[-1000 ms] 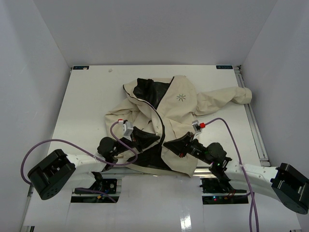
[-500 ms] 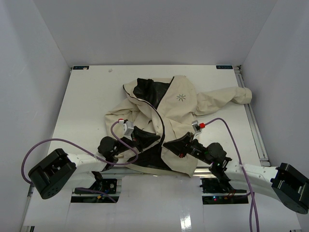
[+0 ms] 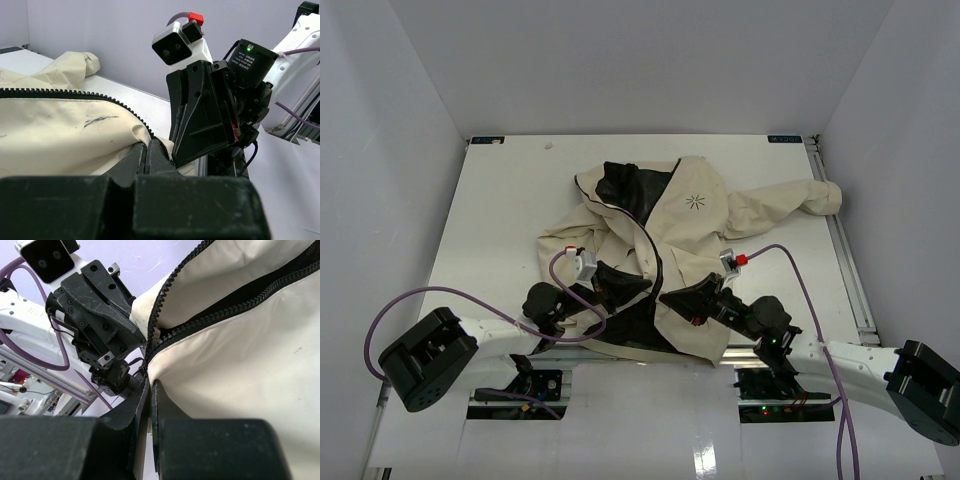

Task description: Zip up the jacket

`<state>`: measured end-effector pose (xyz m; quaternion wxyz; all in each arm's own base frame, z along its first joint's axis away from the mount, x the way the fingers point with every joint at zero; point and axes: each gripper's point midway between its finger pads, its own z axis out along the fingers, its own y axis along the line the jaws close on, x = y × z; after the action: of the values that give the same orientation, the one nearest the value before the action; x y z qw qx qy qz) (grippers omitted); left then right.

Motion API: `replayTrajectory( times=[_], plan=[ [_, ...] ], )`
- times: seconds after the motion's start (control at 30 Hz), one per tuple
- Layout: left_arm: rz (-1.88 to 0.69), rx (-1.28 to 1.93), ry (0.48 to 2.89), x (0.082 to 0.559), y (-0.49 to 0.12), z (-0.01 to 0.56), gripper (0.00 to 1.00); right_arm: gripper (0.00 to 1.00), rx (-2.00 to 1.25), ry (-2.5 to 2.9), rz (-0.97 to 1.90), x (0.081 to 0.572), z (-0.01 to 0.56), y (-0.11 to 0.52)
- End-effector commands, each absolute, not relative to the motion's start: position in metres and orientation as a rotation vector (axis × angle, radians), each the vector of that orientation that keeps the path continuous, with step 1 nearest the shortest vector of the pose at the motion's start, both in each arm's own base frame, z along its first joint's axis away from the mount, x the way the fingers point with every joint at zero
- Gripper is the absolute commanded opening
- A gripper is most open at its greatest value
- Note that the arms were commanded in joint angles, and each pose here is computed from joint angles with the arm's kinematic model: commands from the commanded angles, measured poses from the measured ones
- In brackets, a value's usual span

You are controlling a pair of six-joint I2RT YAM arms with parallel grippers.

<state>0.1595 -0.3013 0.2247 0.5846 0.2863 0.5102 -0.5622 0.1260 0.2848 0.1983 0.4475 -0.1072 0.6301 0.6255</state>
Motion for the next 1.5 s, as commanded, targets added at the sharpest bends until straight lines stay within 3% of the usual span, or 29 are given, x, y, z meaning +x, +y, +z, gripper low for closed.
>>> replayTrajectory(
  times=[0.0, 1.47],
  plan=[
    [-1.309, 0.611, 0.620, 0.123, -0.268, 0.336, 0.00, 0.08, -0.231, 1.508, 1.564, 0.128, 0.210, 0.283],
    [-1.308, 0.680, 0.606, 0.116, -0.282, 0.329, 0.00, 0.08, -0.032, 1.493, 1.548, 0.142, 0.211, 0.262]
  ],
)
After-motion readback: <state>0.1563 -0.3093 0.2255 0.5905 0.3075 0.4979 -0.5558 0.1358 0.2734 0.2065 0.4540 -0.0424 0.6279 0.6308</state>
